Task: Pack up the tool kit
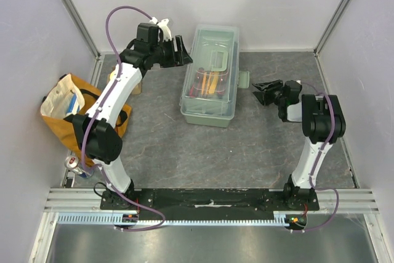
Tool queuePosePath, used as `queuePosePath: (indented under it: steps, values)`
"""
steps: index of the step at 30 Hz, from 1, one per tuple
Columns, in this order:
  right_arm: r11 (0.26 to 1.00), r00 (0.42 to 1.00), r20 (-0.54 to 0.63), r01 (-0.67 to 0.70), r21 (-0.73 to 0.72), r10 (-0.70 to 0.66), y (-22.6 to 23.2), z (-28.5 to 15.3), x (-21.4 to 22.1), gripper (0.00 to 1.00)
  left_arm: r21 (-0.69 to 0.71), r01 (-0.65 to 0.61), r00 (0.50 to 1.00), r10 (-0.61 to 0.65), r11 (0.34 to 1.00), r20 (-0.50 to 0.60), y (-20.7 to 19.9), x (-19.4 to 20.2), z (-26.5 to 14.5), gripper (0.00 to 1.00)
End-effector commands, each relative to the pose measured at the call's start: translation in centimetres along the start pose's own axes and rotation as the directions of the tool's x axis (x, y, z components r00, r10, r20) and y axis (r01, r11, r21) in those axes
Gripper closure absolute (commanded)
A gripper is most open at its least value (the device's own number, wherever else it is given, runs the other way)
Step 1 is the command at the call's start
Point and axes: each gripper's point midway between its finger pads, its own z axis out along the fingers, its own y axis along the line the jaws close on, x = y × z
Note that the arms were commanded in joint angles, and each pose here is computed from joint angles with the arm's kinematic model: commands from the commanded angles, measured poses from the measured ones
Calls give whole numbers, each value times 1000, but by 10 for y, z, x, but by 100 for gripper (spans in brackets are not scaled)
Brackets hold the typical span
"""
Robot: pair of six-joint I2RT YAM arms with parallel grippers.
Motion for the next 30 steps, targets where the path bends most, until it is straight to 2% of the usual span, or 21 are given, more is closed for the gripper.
queuePosePath:
  steps: [1, 5, 8, 12, 13, 20, 30]
  values:
    - [979, 995, -67, -83, -187, 72, 41, 21, -1, 50, 96, 6, 1000, -8, 995, 28, 1, 2, 21, 26]
    - [944, 986, -125, -144, -298, 111, 58, 30, 2, 53, 168, -72, 996, 61, 983, 72, -4, 6, 25, 24]
    - [910, 983, -151, -157, -384, 106, 74, 30, 9, 46, 194, -91, 994, 79, 977, 69, -4, 15, 30, 23]
    - [875, 979, -168, -177, -450, 111, 90, 25, 16, 34, 145, -91, 996, 91, 985, 7, 15, 33, 45, 22]
    - [868, 975, -198, -185, -461, 102, 97, 25, 30, 32, 127, -87, 996, 88, 988, -7, 20, 37, 48, 22]
    - [778, 942, -296, -303, -550, 157, 119, 22, 46, 30, 111, -53, 995, 61, 992, -74, 33, 58, 65, 23]
    - [773, 943, -319, -271, -573, 93, 123, 17, 61, 24, 104, -27, 992, 39, 994, -116, 39, 70, 74, 23]
